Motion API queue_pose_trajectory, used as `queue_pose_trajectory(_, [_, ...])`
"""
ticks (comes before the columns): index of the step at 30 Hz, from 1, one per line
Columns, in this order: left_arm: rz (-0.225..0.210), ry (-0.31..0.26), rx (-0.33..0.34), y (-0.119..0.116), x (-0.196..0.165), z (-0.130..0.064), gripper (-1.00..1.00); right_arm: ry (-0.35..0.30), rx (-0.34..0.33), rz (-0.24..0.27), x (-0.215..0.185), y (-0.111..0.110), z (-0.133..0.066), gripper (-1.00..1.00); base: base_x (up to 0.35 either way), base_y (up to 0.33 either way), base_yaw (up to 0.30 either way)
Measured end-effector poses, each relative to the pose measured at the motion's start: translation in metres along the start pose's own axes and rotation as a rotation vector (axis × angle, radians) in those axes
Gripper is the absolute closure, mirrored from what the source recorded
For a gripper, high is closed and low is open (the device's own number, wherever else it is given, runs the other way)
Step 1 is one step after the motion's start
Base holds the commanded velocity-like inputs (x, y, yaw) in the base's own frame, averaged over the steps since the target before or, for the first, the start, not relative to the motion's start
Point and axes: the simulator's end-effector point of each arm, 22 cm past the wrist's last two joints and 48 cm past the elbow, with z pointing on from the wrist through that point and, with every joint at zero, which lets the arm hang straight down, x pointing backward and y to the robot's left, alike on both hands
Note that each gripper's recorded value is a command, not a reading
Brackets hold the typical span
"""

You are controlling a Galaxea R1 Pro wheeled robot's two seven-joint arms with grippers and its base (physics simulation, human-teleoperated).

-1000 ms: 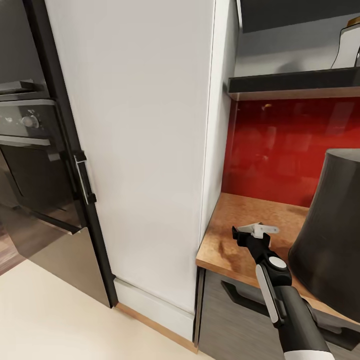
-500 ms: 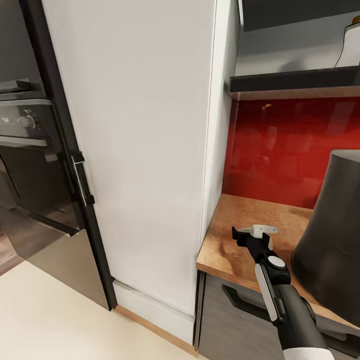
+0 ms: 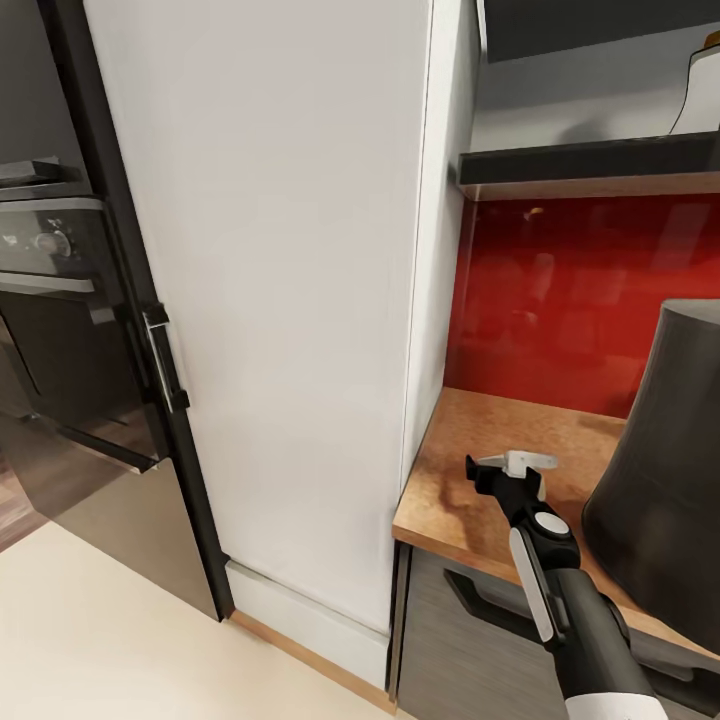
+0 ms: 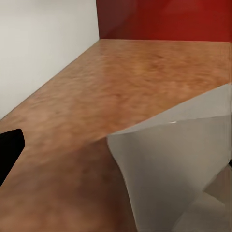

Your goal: Set up a coffee station on the kitchen countertop: keep the coffee maker on the countertop, move the bottle of coffee from the kitchen shelf to the counter next to the coffee maker, place a paper coffee filter on top of the coffee maker, put the saucer next to the coffee maker with the coffee cup on the saucer, and place the electric kettle next to the coffee maker.

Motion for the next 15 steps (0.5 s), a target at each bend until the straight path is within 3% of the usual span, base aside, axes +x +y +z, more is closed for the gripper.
queue_pose_trajectory(15, [0.0, 0.0, 0.0, 0.0, 0.0, 0.0, -1.0, 0.001, 0.008, 0.0, 0.0003, -0.0017, 0.0001, -1.0, 0.0, 0.0, 0.0])
